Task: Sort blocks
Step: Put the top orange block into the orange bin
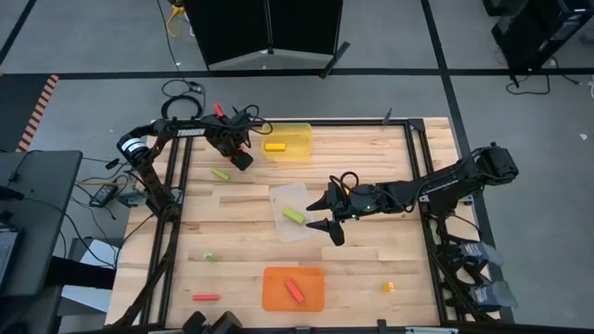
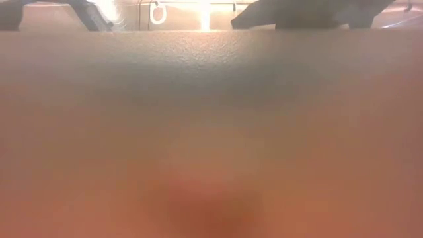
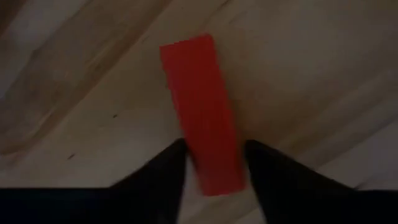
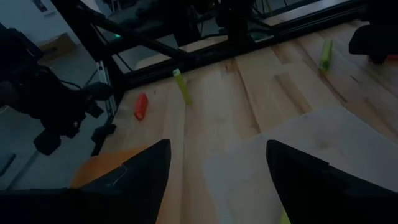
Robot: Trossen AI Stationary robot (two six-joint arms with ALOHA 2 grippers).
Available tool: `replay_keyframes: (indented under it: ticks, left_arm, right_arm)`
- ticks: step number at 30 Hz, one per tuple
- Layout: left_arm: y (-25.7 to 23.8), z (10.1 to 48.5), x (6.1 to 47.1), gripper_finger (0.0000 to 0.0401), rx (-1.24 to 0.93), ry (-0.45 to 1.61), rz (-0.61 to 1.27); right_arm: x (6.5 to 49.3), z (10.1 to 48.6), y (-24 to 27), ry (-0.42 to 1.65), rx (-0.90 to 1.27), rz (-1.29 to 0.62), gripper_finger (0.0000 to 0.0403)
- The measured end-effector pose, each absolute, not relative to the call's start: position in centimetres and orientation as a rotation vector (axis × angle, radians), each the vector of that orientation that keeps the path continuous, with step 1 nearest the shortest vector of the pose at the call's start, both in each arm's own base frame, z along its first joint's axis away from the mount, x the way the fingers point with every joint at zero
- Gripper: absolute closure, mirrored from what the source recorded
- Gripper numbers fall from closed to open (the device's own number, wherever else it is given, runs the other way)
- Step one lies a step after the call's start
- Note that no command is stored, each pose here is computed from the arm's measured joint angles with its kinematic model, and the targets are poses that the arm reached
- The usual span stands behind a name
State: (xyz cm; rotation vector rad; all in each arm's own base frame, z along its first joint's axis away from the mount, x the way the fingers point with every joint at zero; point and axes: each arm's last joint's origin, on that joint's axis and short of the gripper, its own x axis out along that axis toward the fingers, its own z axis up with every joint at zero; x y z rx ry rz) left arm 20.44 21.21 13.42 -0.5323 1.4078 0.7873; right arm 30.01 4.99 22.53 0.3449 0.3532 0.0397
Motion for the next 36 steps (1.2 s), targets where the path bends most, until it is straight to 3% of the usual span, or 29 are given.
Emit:
replay_keyframes:
  ticks: [3, 10, 17, 26, 36]
  left_arm:
    - [21.2, 13.4, 20.5, 0.0304, -0.536, 1.407, 0.785]
    - [21.1, 13.7, 20.3, 0.0304, -0.525, 1.409, 0.788]
    - [19.7, 19.1, 19.4, 0.0304, -0.463, 1.248, 0.826]
    - [11.7, 25.4, 20.9, 0.0304, -0.377, 1.016, 0.457]
    - [-2.4, 26.9, 25.1, 0.0304, -0.196, 0.87, -0.066]
  right_arm:
    - [30.0, 22.5, 5.0, 0.353, 0.345, 0.04, 0.0128]
    - [30.0, 22.6, 5.0, 0.352, 0.346, 0.04, 0.0128]
    - [29.7, 23.3, 4.9, 0.326, 0.324, 0.05, 0.0128]
    - [28.6, 25.7, 3.8, 0.235, 0.242, 0.046, 0.0128]
    - [25.9, 29.6, 1.9, 0.089, 0.128, -0.019, 0.0128]
